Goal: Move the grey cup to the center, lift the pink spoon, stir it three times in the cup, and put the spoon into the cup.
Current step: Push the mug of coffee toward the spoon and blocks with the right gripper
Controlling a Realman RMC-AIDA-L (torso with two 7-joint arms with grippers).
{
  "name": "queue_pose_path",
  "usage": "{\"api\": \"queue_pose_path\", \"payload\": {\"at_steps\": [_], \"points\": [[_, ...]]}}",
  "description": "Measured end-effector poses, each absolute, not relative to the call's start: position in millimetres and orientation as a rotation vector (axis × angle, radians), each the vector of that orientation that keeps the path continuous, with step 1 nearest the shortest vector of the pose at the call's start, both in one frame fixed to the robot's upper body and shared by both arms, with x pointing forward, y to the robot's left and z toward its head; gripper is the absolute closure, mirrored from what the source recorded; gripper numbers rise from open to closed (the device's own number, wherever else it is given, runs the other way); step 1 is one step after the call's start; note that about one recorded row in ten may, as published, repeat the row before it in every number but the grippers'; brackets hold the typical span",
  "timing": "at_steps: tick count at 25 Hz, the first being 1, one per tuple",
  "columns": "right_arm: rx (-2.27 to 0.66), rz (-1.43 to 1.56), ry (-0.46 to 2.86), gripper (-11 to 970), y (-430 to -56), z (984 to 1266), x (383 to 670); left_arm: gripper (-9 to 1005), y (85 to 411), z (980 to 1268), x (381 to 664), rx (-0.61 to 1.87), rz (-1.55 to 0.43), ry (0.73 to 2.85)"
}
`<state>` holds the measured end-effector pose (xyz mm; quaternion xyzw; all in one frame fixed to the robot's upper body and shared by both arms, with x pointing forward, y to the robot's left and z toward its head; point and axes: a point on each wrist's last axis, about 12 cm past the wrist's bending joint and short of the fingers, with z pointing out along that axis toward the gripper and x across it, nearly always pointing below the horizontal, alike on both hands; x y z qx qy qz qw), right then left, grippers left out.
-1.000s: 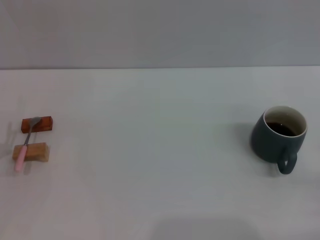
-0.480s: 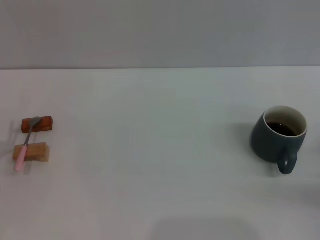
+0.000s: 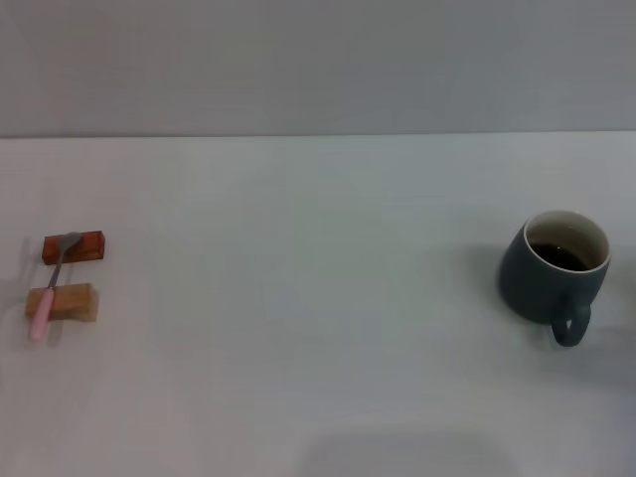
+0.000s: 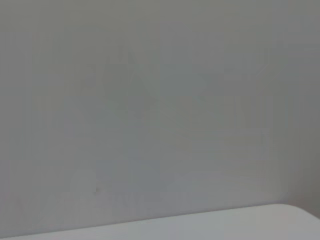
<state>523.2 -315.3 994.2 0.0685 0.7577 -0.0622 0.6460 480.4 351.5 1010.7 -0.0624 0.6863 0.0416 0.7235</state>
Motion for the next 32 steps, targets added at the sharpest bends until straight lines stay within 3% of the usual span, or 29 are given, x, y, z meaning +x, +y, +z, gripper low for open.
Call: {"api": "queue_pose_path", "payload": {"at_steps": [32], "points": [[-0.157, 0.138, 1.753, 960, -231.7, 1001.1, 542.8, 190, 354.0, 1010.3, 477.1, -0.139, 0.099, 1.514]]}}
